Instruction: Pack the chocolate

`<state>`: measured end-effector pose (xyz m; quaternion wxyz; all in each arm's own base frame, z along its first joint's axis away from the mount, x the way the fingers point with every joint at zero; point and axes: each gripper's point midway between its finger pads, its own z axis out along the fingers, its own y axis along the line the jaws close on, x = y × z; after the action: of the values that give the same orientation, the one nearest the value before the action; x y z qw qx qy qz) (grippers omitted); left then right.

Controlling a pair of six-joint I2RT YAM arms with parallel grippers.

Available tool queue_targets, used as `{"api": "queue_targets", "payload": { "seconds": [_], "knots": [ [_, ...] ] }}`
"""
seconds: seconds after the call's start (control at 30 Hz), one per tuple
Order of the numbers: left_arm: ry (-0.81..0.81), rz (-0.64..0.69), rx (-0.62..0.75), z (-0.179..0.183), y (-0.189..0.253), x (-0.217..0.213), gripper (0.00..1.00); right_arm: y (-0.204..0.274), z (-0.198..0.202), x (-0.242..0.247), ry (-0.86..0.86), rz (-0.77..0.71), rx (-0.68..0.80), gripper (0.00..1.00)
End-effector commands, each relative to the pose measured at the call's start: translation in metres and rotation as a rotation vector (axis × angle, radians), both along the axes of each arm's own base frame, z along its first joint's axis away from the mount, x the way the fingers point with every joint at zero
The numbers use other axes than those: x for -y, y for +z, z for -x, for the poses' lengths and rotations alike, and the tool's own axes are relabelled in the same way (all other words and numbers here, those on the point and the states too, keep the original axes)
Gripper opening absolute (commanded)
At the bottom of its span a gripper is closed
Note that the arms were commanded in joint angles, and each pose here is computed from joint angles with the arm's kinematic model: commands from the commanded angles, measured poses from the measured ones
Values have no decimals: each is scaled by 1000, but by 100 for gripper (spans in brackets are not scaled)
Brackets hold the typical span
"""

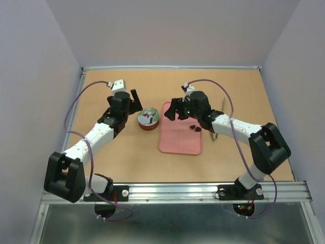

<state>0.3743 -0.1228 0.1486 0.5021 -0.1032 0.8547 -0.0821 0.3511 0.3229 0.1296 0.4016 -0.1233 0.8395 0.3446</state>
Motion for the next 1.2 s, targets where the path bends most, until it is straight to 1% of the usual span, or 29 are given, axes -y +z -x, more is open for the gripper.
{"api": "queue_targets", "payload": {
  "seconds": [0.0, 0.07, 0.1, 0.13, 0.2, 0.23, 0.3, 0.47, 0.63, 1.17],
  "knots": [
    [111, 7, 173, -13, 67, -38, 91, 8, -19, 60, -150, 114, 54, 83],
    [165, 8, 197, -14, 78, -61, 91, 18, -31, 98, -248, 135, 76, 84],
    [188, 16, 209, -13, 82, -69, 91, 14, -31, 113, -280, 147, 65, 85],
    [200, 30, 234, -11, 91, -74, 92, 22, -37, 138, -345, 154, 78, 86],
    [228, 50, 271, -7, 103, -84, 93, 21, -35, 162, -398, 178, 64, 86],
    [235, 55, 282, -5, 106, -86, 93, 28, -37, 179, -462, 199, 89, 87],
    [237, 67, 314, 0, 118, -87, 94, 26, -32, 204, -528, 245, 72, 88],
    [240, 98, 369, 12, 136, -89, 94, 44, -20, 242, -666, 318, 115, 91],
    [253, 119, 414, 21, 145, -93, 94, 57, -12, 251, -713, 305, 145, 92],
    [270, 102, 445, 28, 154, -96, 95, 78, -7, 256, -736, 282, 188, 92]
  ]
}}
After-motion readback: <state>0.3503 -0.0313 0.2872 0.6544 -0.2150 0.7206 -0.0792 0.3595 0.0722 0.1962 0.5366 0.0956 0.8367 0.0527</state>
